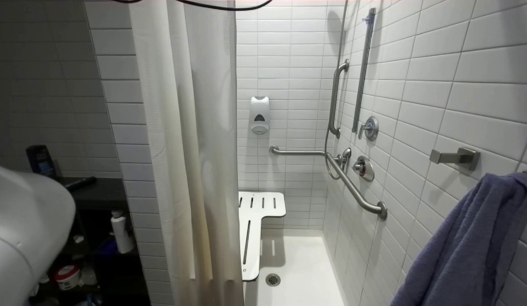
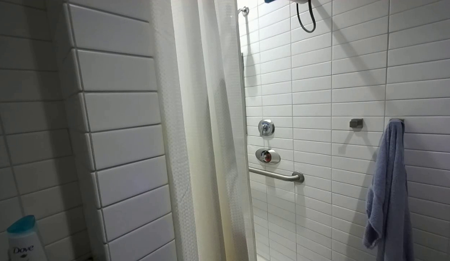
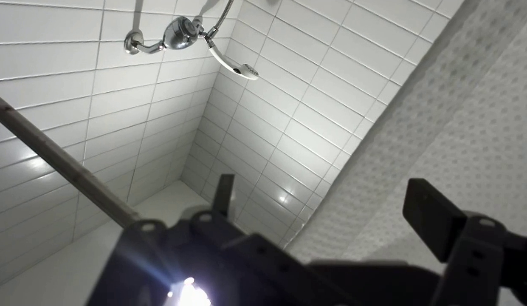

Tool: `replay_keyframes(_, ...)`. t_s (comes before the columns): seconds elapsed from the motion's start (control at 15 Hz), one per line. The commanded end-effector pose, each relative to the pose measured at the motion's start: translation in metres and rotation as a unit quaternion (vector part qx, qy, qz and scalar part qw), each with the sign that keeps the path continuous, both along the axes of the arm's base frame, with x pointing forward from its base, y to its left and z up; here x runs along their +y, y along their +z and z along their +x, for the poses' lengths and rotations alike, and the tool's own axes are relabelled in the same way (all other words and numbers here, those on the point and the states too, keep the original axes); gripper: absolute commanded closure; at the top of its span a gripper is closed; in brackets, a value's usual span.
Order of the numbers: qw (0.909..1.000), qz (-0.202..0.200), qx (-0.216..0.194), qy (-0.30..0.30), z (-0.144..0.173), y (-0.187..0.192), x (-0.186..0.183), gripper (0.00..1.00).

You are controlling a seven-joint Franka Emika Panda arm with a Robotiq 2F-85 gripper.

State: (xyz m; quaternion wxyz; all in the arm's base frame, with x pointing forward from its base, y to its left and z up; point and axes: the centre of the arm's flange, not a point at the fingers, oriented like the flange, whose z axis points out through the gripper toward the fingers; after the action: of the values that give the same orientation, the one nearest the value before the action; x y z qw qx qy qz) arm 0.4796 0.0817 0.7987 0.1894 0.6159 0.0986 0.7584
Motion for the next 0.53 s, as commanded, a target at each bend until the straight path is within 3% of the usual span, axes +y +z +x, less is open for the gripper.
replay_keyframes(0.0,0.9999,-0.011,-0.006,-0.004,0.0023,-0.0039,0.0029,0.0)
replay_keyframes(0.47,0.9998,-0.01,-0.003,0.017,0.0016,-0.0044,0.007,0.0)
